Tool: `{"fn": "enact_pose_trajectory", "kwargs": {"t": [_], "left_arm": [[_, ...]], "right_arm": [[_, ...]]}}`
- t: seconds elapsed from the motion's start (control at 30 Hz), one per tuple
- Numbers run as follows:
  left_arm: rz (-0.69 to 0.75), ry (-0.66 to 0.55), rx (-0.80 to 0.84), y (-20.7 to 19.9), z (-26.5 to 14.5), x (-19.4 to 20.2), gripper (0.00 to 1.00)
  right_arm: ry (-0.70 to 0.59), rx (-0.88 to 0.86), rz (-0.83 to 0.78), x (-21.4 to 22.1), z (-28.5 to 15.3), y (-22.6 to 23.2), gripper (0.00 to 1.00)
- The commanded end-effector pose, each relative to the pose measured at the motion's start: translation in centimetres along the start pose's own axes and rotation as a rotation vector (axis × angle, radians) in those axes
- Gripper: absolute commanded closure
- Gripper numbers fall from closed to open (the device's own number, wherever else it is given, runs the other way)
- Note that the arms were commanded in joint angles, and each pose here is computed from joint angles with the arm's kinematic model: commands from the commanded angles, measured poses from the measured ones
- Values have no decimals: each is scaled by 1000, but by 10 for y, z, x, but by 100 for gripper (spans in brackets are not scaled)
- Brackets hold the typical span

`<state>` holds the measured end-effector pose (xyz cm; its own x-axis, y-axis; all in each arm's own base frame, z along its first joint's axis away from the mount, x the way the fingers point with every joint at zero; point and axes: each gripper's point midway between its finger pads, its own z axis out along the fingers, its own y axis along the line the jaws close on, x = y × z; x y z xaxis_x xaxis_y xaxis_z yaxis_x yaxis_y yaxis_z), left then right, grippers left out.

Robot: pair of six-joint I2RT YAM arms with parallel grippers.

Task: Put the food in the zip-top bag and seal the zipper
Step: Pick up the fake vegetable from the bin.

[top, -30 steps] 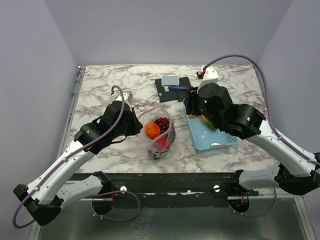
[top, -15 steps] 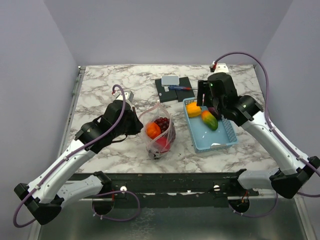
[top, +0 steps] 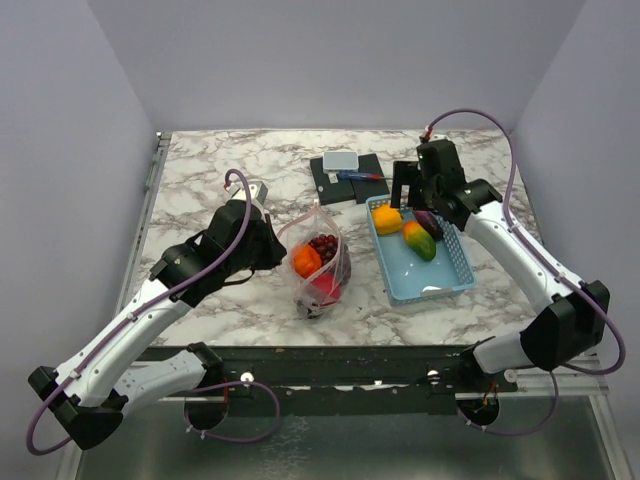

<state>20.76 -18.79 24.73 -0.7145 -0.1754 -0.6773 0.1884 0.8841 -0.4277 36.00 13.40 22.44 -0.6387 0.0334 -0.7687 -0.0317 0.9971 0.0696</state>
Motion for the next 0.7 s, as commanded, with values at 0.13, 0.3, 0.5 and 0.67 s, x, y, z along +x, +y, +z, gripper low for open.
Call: {"fn": "enact_pose_trajectory", "kwargs": {"t": [0.13,0.3,0.5,0.67], "left_arm": [[7,-19,42,-9,-6,-6,100],[7,-22,45,-9,-7,-6,100],[6,-19,46,-8,-7,-5,100],[4,-19,48,-9,-8,-5,100]], "right_arm": [[92,-37,35,19,51,3,4],[130,-20,23,29,72,1,4],[175,-25,4,41,90,3,5],[215,-46,0,50,102,8,5]]}}
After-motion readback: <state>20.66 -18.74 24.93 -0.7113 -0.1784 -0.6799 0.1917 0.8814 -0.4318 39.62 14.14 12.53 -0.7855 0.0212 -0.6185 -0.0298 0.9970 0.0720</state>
